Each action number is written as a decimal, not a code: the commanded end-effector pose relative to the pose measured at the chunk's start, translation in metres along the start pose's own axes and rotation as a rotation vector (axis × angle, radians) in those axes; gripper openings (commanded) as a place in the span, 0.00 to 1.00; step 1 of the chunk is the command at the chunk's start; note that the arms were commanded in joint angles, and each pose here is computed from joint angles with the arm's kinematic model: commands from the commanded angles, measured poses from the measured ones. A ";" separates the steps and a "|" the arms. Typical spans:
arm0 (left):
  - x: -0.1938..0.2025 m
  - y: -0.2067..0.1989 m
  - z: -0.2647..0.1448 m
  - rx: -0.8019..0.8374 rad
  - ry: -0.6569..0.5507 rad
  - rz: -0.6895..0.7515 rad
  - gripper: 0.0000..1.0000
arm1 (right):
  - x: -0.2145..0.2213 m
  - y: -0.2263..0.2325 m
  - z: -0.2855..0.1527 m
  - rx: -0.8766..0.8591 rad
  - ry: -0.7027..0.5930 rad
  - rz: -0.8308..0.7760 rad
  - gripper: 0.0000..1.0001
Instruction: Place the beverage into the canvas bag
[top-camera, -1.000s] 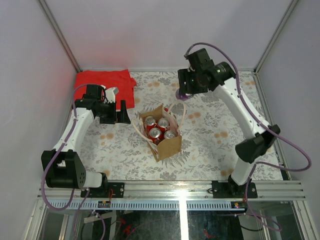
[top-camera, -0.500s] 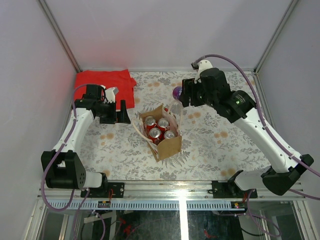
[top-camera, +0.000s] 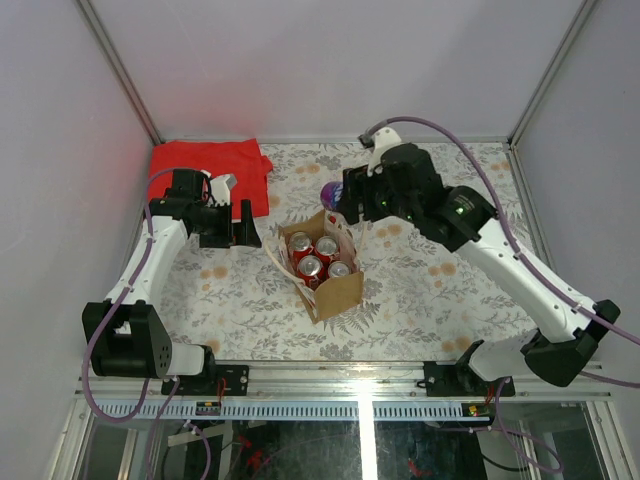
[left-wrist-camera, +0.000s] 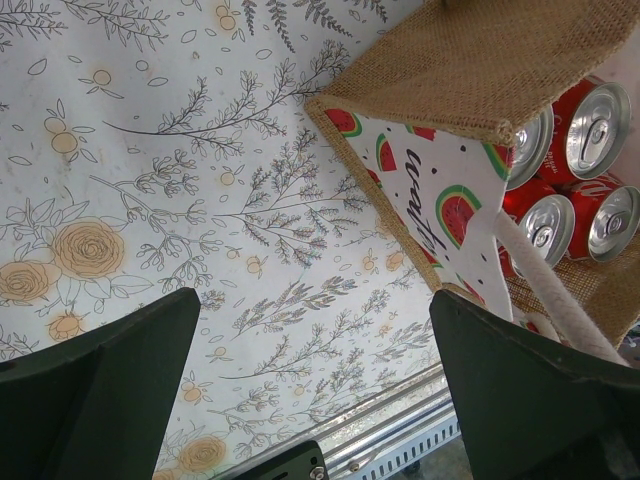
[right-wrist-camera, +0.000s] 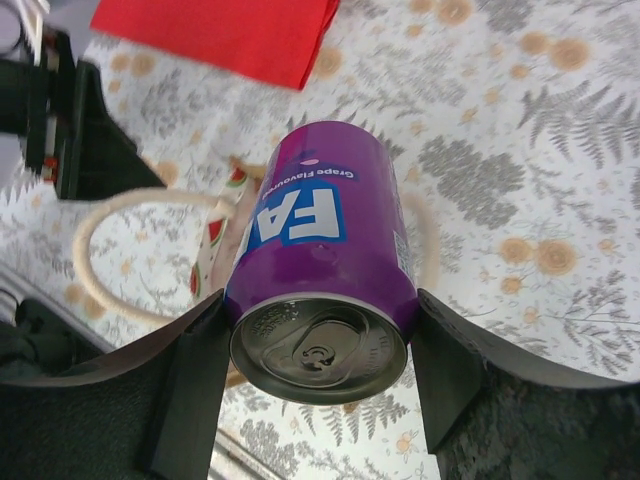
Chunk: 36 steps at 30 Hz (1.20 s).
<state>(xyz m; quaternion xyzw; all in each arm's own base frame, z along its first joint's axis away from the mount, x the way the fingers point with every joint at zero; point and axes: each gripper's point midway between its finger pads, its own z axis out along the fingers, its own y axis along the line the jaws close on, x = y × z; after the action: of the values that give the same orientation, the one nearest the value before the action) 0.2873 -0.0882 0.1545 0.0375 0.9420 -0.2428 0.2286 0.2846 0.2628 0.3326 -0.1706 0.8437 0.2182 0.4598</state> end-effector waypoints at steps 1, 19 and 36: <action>-0.007 -0.005 -0.002 0.014 -0.027 0.012 1.00 | 0.001 0.044 0.004 -0.081 -0.010 -0.021 0.00; -0.003 -0.006 -0.002 0.017 -0.018 0.013 1.00 | 0.068 0.060 0.022 -0.019 0.283 -0.095 0.00; -0.001 -0.005 0.002 0.026 -0.010 0.012 1.00 | 0.113 0.081 0.019 -0.056 0.437 -0.154 0.00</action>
<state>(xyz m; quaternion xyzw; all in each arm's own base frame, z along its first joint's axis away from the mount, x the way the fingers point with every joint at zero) 0.2872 -0.0884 0.1546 0.0377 0.9418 -0.2435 0.2285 0.2027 0.3170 0.2235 -0.2856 0.9128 0.1334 0.2596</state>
